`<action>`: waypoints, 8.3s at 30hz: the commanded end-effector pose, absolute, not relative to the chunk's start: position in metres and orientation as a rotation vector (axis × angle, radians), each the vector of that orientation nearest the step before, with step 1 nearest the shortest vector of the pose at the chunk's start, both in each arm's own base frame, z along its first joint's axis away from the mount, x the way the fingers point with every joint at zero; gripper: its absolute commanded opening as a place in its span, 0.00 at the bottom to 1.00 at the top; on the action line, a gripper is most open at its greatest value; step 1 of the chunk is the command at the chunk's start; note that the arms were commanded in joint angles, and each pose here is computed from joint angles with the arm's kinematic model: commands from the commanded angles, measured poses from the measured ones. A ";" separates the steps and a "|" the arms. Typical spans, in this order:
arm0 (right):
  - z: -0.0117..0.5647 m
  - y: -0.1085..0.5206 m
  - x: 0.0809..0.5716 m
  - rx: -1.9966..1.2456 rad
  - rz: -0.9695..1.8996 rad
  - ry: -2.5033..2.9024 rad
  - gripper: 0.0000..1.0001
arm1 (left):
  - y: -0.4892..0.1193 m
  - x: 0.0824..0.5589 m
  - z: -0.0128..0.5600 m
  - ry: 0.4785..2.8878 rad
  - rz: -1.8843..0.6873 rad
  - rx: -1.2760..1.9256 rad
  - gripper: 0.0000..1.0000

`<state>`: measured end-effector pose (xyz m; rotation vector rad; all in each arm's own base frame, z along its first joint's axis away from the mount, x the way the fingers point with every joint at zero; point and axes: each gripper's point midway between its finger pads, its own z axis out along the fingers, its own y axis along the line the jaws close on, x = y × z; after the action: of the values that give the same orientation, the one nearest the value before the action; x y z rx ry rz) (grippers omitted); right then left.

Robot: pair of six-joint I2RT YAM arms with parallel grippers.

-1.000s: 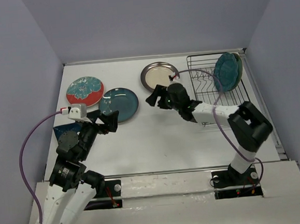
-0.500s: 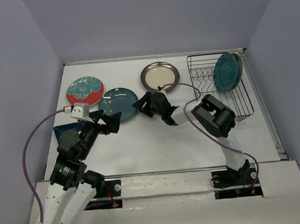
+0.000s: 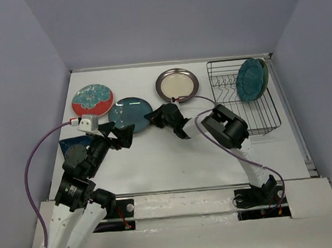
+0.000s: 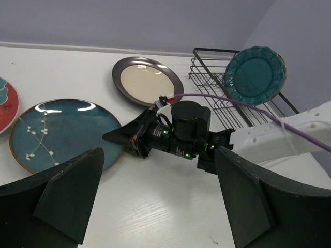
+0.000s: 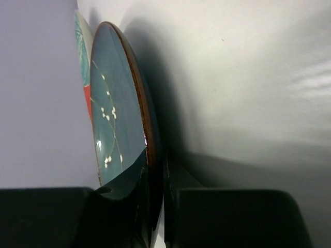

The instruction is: Load the plates into the dish rack

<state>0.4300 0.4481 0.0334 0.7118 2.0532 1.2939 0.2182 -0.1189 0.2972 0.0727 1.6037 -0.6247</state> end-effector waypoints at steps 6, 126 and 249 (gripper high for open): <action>0.115 0.398 0.403 0.565 1.109 1.933 0.07 | -0.121 0.211 0.331 1.493 -0.664 0.093 0.99; 0.267 0.140 0.291 0.109 0.824 1.718 0.85 | -0.267 0.582 0.052 2.017 -0.967 -0.611 0.12; 0.300 0.000 0.505 0.052 -0.595 1.751 0.07 | -0.142 0.237 0.313 1.616 -0.668 0.112 0.99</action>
<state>0.4936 0.0027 0.2479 -0.1120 1.9349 -0.6921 0.2338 -0.1433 0.3073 0.1044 1.6461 -0.6837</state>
